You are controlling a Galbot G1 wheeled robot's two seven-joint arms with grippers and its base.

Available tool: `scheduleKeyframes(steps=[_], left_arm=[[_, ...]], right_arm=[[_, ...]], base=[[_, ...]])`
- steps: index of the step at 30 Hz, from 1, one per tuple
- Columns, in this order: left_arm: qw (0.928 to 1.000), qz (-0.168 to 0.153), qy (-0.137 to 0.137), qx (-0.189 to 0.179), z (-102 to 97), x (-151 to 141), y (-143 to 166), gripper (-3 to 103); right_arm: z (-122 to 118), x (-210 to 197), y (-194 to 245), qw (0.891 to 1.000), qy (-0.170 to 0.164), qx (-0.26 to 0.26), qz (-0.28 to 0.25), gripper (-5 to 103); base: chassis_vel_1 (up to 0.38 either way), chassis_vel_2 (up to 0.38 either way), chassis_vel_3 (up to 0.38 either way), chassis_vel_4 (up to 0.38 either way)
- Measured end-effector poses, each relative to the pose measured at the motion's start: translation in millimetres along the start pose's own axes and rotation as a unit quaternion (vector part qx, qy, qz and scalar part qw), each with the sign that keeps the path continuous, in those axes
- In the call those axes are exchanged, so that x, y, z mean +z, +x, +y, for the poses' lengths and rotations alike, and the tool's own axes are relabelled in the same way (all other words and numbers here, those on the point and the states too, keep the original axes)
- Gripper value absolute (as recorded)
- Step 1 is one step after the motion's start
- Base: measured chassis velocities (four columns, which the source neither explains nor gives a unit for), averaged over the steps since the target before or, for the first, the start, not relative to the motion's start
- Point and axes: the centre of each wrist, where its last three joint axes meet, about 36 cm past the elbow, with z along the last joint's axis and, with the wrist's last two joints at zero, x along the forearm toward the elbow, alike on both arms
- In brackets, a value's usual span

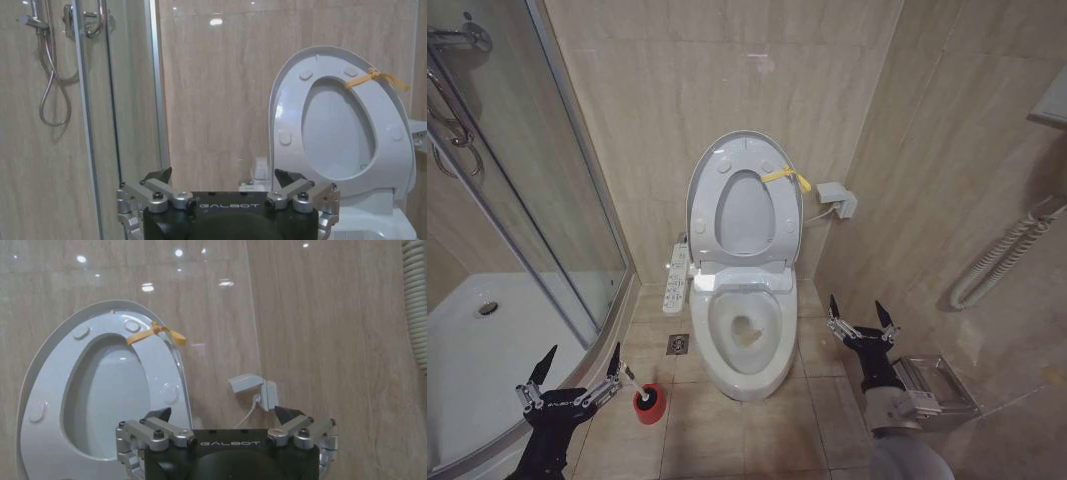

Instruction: Open the toilet lid, clean the toilet bowl with a toilet brush, close the toilet lid, and flush.

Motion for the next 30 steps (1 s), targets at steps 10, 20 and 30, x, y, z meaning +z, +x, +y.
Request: scheduleKeyframes(steps=[10, 20, 30], left_arm=[[1.0, 0.0, 0.0, 0.0, 0.0, 0.0, 0.0, 100], [1.0, 0.0, 0.0, 0.0, 0.0, 0.0, 0.0, 100], [1.0, 0.0, 0.0, 0.0, 0.0, 0.0, 0.0, 100]], right_arm=[[-0.1, 0.2, 0.0, 1.0, 0.0, 0.0, 0.0, 100], [-0.1, 0.4, 0.0, 1.0, 0.0, 0.0, 0.001, 100], [-0.1, 0.4, 0.0, 1.0, 0.0, 0.0, 0.0, 100]], base=[[0.0, 0.0, 0.0, 0.0], [0.0, 0.0, 0.0, 0.0], [0.0, 0.0, 0.0, 0.0]])
